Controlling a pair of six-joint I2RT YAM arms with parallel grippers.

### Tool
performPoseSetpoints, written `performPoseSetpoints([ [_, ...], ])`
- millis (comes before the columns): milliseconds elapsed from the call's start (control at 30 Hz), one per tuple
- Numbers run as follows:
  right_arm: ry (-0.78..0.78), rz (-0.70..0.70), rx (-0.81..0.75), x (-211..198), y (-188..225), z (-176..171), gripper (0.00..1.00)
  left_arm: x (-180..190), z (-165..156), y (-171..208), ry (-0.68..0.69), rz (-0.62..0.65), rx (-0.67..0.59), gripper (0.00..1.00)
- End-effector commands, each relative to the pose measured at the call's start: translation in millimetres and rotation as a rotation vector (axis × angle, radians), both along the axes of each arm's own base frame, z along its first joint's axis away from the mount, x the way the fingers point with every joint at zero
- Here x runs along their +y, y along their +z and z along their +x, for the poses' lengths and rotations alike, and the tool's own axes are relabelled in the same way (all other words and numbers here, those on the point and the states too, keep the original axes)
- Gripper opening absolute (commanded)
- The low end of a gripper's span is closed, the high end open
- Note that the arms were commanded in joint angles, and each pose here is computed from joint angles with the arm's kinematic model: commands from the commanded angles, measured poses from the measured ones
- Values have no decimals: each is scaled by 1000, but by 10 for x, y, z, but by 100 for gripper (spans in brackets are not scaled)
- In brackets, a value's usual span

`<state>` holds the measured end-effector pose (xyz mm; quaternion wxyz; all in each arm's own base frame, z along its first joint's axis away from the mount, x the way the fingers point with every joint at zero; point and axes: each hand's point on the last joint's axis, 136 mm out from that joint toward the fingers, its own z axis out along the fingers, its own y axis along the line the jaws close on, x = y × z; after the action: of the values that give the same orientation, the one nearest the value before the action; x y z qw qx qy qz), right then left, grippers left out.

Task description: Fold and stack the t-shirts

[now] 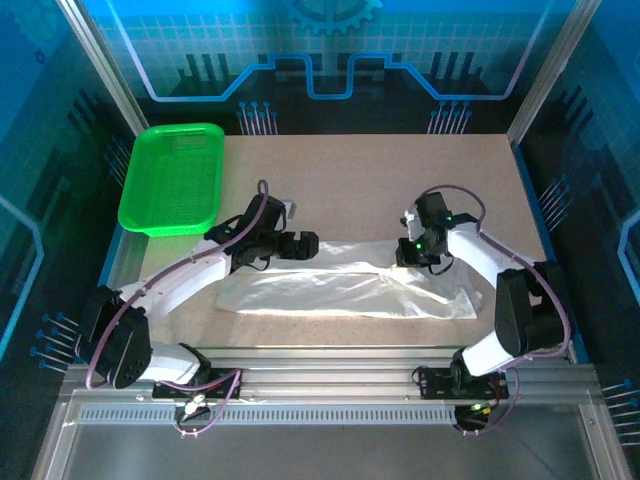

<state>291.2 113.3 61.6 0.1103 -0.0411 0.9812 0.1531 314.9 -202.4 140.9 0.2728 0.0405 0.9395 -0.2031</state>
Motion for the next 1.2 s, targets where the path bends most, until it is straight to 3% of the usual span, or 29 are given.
performPoseSetpoints([
  [0,-10,-4,67,38,-16,-293,12,67,-17,-66,9,30,7,99],
  [300,53,46,95,231,-52,-590,16,37,10,-286,41,28,76,98],
  [533,159,196,219,704,10,-971,33,96,31,-365,69,46,90,99],
  [667,207,213,255,782,235,-1145,38,201,55,-389,106,65,97,99],
  [767,129,197,120,633,538,-914,44,242,92,-359,126,55,90,99],
  [867,-56,171,60,285,640,-627,52,265,128,-348,134,50,85,99],
  [1067,-331,66,128,-265,143,-291,59,289,237,-360,155,42,100,99],
  [1167,-448,21,193,-439,-214,-293,59,221,313,-442,149,41,148,99],
])
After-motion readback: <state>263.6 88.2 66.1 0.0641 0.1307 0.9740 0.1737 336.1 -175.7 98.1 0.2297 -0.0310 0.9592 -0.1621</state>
